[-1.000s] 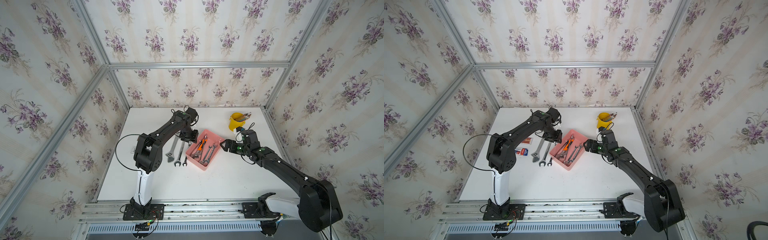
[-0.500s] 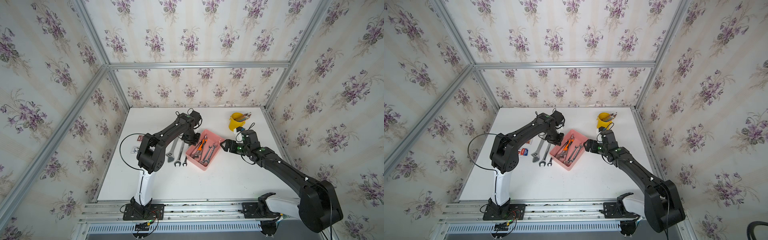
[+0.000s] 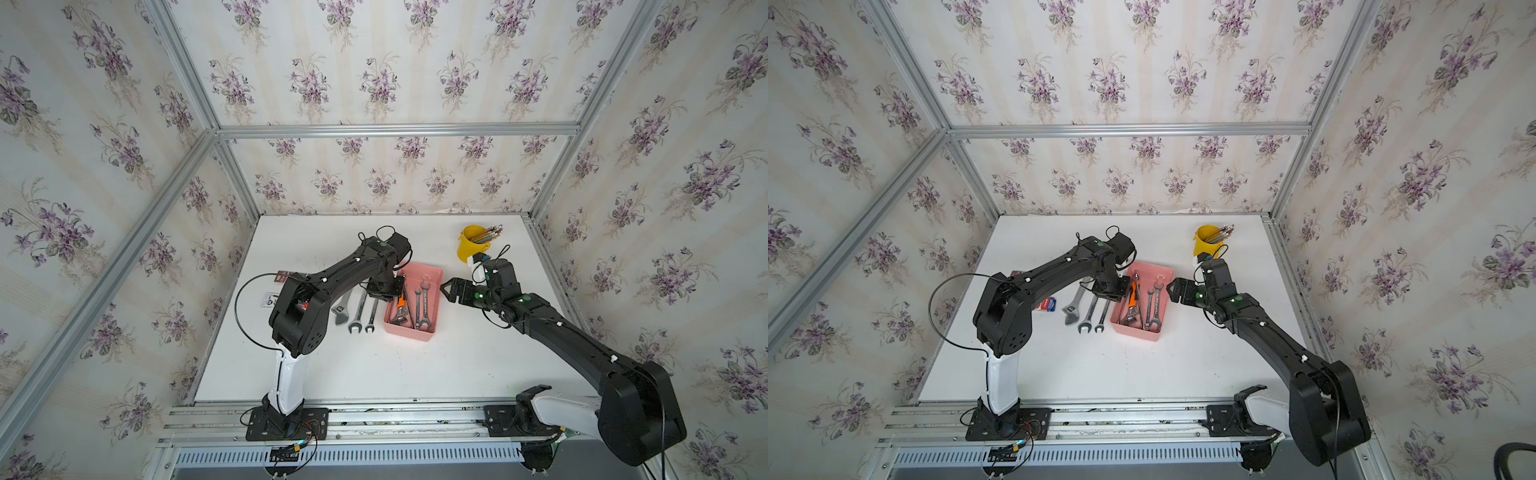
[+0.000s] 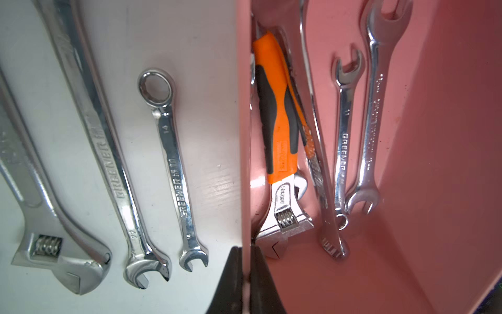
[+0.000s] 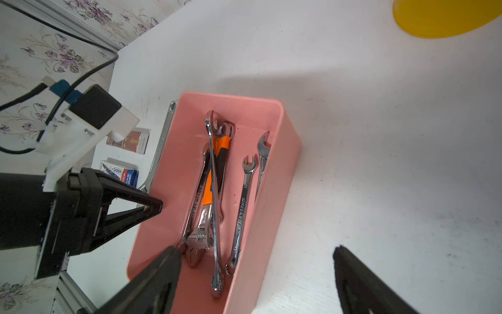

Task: Take out the wrench from the storage box
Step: Adjust the storage box at the center of the board.

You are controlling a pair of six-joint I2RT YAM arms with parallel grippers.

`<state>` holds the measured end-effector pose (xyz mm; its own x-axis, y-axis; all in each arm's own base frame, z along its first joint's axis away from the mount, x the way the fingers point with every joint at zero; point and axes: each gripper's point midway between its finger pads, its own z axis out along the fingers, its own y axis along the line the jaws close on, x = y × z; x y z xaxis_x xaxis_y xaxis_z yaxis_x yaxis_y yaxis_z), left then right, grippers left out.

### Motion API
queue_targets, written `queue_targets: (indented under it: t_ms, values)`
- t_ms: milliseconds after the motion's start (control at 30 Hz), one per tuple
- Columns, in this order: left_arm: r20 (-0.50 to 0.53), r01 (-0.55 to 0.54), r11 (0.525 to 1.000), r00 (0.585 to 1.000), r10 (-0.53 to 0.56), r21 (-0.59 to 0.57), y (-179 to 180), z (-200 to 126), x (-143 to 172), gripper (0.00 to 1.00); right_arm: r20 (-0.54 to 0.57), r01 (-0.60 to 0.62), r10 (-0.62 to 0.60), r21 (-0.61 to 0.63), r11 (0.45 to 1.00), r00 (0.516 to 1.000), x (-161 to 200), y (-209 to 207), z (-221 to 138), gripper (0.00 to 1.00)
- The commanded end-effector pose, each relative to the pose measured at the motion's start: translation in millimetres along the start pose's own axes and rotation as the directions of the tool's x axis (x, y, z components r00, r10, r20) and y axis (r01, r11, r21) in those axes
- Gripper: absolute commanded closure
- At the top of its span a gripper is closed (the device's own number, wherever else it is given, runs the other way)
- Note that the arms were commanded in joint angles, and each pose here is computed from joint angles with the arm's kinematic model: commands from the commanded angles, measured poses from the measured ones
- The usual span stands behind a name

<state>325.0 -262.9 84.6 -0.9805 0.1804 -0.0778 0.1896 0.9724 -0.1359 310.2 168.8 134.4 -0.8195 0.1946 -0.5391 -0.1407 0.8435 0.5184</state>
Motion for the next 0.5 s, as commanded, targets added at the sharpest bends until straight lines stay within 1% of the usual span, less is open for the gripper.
queue_targets:
  t_ms: [0,200,333,400,467]
  values:
    - [0.076,0.103,0.994,0.992,-0.106,0.034,-13,-5,-12,0.91,-0.002,-0.005,0.005,-0.013,1.0,1.0,-2,5,0,0.09]
    - [0.081,0.167,0.984,0.982,-0.173,0.066,-27,4,-7,0.91,-0.018,0.005,-0.005,-0.022,1.0,1.0,-1,8,2,0.09]
    - [0.092,0.196,0.978,0.975,-0.202,0.064,-27,4,-6,0.91,-0.026,0.021,-0.021,-0.021,1.0,0.999,-1,9,1,0.1]
    - [0.098,0.202,0.977,0.973,-0.208,0.06,-28,4,-5,0.88,-0.031,0.025,-0.025,-0.019,1.0,0.999,0,9,2,0.1]
    - [0.096,0.201,0.978,0.974,-0.205,0.05,-28,4,-4,0.82,-0.036,0.029,-0.029,-0.023,0.999,0.999,1,9,2,0.1]
